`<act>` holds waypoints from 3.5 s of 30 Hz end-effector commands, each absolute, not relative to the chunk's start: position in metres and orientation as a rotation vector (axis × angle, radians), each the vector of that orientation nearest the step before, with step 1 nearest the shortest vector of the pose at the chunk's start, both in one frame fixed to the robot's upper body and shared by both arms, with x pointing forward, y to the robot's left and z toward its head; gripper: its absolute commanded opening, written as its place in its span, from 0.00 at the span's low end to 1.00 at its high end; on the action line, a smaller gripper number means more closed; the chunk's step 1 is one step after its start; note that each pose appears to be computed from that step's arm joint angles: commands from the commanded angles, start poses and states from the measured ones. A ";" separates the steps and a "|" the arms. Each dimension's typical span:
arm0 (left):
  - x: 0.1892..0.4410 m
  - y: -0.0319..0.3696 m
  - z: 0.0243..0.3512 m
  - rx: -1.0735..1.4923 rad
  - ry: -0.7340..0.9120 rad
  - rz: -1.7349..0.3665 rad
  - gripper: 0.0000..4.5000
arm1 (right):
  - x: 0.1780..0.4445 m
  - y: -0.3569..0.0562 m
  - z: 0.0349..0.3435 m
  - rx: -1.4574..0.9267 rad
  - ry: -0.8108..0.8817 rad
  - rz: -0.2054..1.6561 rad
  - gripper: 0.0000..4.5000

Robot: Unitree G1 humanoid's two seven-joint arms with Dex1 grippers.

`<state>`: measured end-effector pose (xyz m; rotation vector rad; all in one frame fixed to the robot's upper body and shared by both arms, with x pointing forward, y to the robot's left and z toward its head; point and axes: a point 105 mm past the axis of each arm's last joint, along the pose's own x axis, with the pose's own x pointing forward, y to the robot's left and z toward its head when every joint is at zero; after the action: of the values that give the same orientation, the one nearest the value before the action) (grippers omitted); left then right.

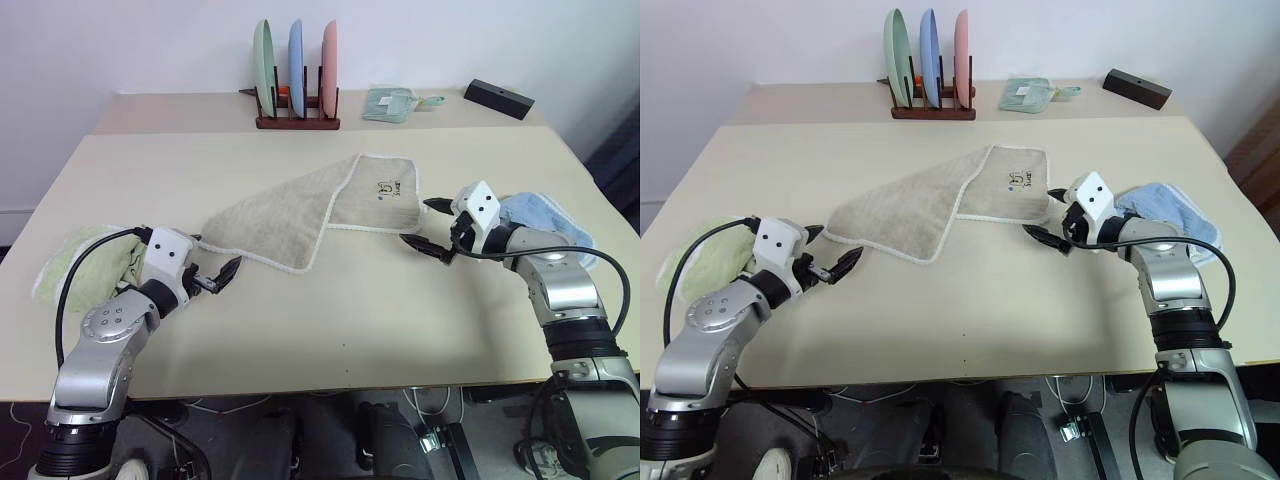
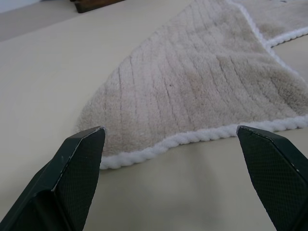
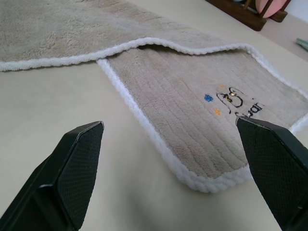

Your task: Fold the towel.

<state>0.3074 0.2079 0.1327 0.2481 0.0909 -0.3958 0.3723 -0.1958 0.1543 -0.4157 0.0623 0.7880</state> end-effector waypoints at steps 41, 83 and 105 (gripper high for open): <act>0.342 0.080 0.096 0.319 0.427 -0.915 0.99 | 0.345 -0.166 0.148 -0.376 0.012 0.770 1.00; 0.196 0.223 0.095 0.585 0.709 -1.096 0.00 | 0.414 -0.153 0.173 -1.258 -0.188 0.802 1.00; 0.193 0.203 0.083 0.545 0.678 -1.117 0.00 | 0.446 -0.084 0.161 -1.924 -0.406 0.825 0.71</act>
<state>0.1989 0.2097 0.0878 0.5537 0.6734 -1.0866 0.4407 -0.0861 0.1442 -1.9142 -0.3671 0.8887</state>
